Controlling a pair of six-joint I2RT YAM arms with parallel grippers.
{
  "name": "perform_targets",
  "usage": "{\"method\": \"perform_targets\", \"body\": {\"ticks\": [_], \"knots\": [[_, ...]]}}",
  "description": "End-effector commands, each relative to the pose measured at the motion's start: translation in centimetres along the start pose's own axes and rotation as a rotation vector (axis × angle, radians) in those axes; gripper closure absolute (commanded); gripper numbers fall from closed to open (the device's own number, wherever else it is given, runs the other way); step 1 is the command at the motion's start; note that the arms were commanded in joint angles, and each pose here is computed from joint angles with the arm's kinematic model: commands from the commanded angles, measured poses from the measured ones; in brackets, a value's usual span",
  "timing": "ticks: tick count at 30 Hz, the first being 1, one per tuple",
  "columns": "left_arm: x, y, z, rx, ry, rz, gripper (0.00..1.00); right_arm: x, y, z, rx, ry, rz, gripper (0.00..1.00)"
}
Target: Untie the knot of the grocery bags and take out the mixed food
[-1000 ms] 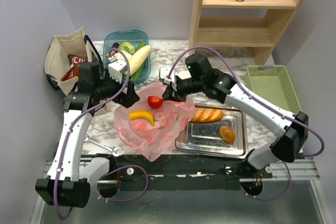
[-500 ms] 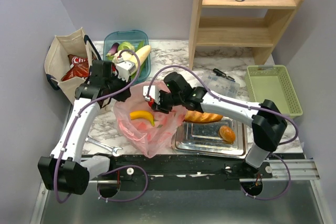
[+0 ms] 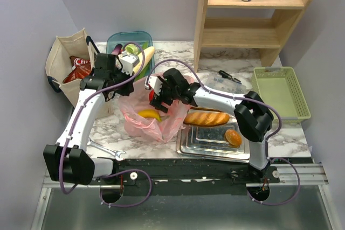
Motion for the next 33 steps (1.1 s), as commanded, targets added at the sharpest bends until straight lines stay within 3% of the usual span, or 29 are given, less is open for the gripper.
{"method": "perform_targets", "body": {"ticks": [1,15,22,28,33], "knots": [[-0.3,0.8,0.1,-0.002,-0.022,-0.017,1.00,-1.6,-0.4,-0.7,-0.039,-0.022,0.011,0.07],[-2.2,-0.1,0.9,0.016,-0.060,0.030,1.00,-6.7,-4.0,-3.4,-0.116,-0.210,0.049,0.01],[-2.6,-0.6,1.1,0.015,-0.074,0.046,1.00,-8.1,-2.2,-3.2,-0.175,-0.174,-0.052,0.00],[-2.8,-1.1,1.4,0.017,-0.073,0.057,1.00,-7.6,0.3,-1.3,-0.098,-0.054,-0.219,0.00],[-2.8,-1.4,1.5,0.020,-0.074,0.059,1.00,-8.5,-0.5,-2.7,-0.123,-0.145,-0.195,0.00]]}}
Point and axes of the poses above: each gripper's point midway between its finger pads, its own x axis back along the fingers, its own z axis along the line the jaws close on, y = z × x, the point moved 2 cm from there along x, back along the fingers, and after that the axes turned 2 degrees about x, right-handed, at the moved point
